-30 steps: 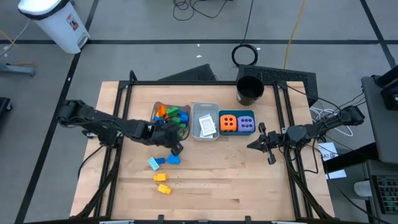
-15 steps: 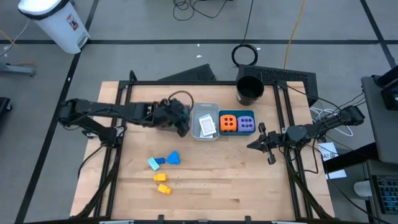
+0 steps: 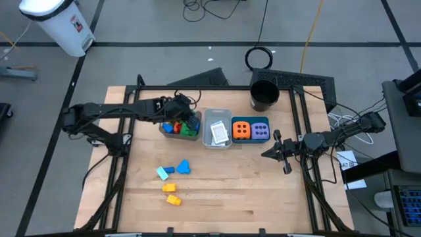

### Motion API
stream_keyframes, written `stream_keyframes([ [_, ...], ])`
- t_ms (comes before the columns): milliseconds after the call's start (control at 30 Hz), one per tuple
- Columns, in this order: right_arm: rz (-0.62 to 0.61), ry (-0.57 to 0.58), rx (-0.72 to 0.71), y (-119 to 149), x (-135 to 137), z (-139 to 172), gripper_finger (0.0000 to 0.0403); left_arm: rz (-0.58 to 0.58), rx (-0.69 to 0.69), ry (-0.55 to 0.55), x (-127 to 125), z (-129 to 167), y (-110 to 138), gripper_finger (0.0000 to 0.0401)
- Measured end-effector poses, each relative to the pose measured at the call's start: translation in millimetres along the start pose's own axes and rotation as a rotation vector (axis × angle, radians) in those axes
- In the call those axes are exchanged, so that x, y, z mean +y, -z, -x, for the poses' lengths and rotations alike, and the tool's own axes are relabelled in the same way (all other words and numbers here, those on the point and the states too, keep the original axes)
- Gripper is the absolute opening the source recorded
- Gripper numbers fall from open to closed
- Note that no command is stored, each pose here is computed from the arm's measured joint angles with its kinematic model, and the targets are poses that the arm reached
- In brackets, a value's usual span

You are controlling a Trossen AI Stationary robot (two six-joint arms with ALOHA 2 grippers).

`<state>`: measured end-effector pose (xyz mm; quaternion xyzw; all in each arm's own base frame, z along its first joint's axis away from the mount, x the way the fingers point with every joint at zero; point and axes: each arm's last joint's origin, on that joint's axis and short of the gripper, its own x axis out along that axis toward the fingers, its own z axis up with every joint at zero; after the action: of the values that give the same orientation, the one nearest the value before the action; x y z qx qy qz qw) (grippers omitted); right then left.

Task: Pick & Place Toys
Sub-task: Put the green game piece into the black bin

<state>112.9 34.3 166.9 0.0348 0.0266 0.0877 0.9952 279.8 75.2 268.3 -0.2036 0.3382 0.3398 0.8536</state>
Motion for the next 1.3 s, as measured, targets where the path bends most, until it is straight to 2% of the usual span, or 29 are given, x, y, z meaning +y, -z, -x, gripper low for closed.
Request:
stream_keyframes([
  [267, 0.0, 0.0, 0.0, 0, 0, 0, 0.0004, 0.04, -0.013, -0.017, 15, -23, 22, 0.0146],
  [500, 0.0, 0.0, 0.0, 0, 0, 0, 0.0004, 0.088, -0.032, 0.014, 19, -35, 36, 0.0162],
  [733, 0.0, 0.0, 0.0, 0, 0, 0, 0.0004, 0.109, -0.07, 0.051, 19, -39, 40, 0.0145],
  [933, 0.0, 0.0, 0.0, 0, 0, 0, 0.0004, 0.12, -0.069, 0.059, 17, -46, 42, 0.0163],
  [1200, -0.001, 0.001, 0.001, 0, 0, 0, 0.0004, 0.104, -0.059, 0.049, 12, -72, 48, 0.0149],
  [1300, -0.003, 0.0, 0.001, 0, 0, 0, 0.0004, 0.103, -0.049, 0.034, 13, -75, 50, 0.0162],
])
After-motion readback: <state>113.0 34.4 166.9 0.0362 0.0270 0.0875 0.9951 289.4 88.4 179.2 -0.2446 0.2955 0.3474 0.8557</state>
